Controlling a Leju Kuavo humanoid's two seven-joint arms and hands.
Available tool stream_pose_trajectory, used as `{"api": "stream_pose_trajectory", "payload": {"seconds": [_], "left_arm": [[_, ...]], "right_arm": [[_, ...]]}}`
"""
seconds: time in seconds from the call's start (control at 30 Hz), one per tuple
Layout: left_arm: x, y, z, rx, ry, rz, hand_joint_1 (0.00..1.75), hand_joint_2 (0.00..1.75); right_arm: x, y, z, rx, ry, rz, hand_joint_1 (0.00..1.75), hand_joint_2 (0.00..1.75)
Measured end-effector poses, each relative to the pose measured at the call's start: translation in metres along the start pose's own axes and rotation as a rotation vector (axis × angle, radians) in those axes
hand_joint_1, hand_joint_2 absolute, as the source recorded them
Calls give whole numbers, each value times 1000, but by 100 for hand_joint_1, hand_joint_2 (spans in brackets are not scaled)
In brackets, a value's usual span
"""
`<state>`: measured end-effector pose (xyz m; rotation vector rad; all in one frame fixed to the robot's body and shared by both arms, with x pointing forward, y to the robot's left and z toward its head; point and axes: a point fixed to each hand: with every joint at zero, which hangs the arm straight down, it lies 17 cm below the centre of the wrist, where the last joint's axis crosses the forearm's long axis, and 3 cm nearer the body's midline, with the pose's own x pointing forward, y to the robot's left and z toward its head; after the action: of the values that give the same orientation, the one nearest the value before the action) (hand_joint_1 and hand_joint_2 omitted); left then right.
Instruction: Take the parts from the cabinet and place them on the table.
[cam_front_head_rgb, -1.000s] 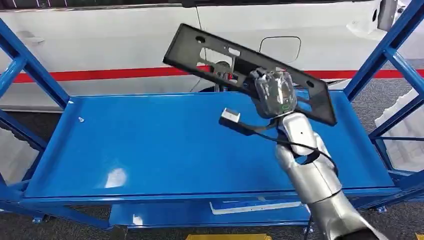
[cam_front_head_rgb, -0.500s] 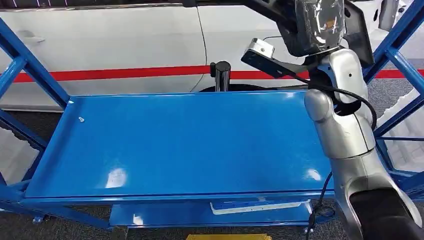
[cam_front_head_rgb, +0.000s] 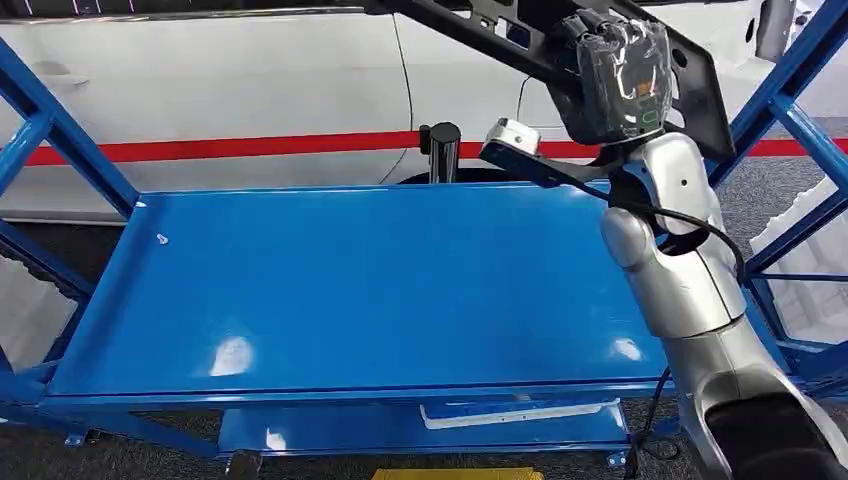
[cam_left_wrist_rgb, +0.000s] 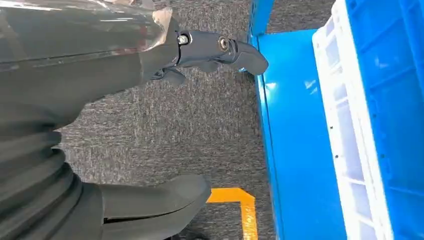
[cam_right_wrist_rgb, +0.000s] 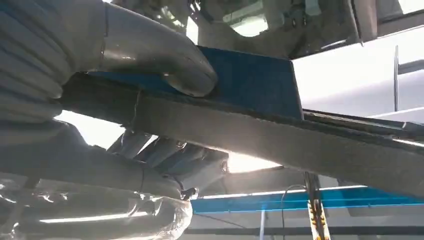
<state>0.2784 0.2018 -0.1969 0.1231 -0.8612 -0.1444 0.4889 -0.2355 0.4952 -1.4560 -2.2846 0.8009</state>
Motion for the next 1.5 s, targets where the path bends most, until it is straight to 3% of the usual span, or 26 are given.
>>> {"api": "stream_pose_trajectory", "payload": {"seconds": [0.43,1.17,1.5], "left_arm": [[-15,4,-2,23,103,-81,0,175],[-25,9,0,32,140,-97,0,175],[-41,29,2,90,191,-88,0,175]], "right_arm": [[19,5,-3,23,-14,-90,175,175],[23,5,-3,24,-12,-114,175,175],[13,-2,0,13,8,-128,175,175]]}}
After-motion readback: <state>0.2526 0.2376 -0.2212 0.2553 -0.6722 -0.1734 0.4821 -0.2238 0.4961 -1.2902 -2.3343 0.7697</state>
